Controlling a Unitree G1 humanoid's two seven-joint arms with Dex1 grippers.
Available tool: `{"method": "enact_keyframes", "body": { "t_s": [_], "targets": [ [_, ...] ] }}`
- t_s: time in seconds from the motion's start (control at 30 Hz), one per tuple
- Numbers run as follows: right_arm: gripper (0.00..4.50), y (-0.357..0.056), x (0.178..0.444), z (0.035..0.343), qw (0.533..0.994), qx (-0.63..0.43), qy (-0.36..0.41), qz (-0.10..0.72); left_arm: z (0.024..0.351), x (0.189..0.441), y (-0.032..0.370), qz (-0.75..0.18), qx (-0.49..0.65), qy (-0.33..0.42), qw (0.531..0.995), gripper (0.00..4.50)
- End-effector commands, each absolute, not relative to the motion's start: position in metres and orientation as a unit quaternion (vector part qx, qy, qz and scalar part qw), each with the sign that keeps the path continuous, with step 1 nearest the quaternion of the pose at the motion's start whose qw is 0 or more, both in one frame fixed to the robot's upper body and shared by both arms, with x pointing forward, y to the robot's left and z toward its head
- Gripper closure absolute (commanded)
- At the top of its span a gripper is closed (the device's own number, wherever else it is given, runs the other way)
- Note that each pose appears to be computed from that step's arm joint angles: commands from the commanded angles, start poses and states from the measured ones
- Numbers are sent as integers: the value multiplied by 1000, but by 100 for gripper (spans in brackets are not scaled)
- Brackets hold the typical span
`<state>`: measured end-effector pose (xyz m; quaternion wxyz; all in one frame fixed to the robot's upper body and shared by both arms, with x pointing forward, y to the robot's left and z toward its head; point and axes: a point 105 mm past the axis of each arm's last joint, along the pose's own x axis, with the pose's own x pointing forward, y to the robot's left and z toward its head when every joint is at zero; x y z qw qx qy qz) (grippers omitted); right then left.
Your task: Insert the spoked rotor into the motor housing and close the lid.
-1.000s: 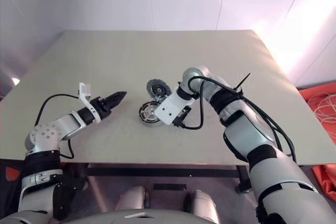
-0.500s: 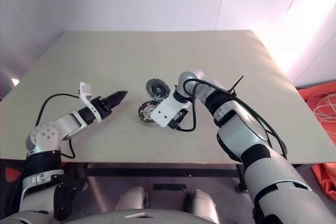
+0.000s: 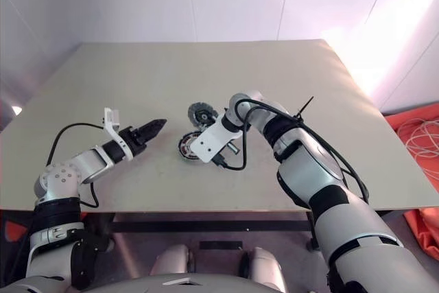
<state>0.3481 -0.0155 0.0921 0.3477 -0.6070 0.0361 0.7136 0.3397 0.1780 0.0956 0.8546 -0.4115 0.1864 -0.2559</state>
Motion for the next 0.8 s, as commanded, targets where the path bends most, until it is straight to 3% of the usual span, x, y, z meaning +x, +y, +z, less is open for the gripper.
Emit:
{"method": "enact_keyframes", "body": {
  "t_s": [0.03, 0.57, 0.8],
  "targets": [
    [448, -11, 355, 108, 363, -615, 13, 700, 110, 341, 179, -266, -407, 159, 859, 181],
    [448, -13, 359, 123, 377, -619, -14, 689, 110, 343, 179, -266, -408, 159, 859, 181],
    [448, -73, 351, 120, 338, -616, 67, 708, 105, 341, 179, -260, -414, 159, 858, 181]
  ]
}}
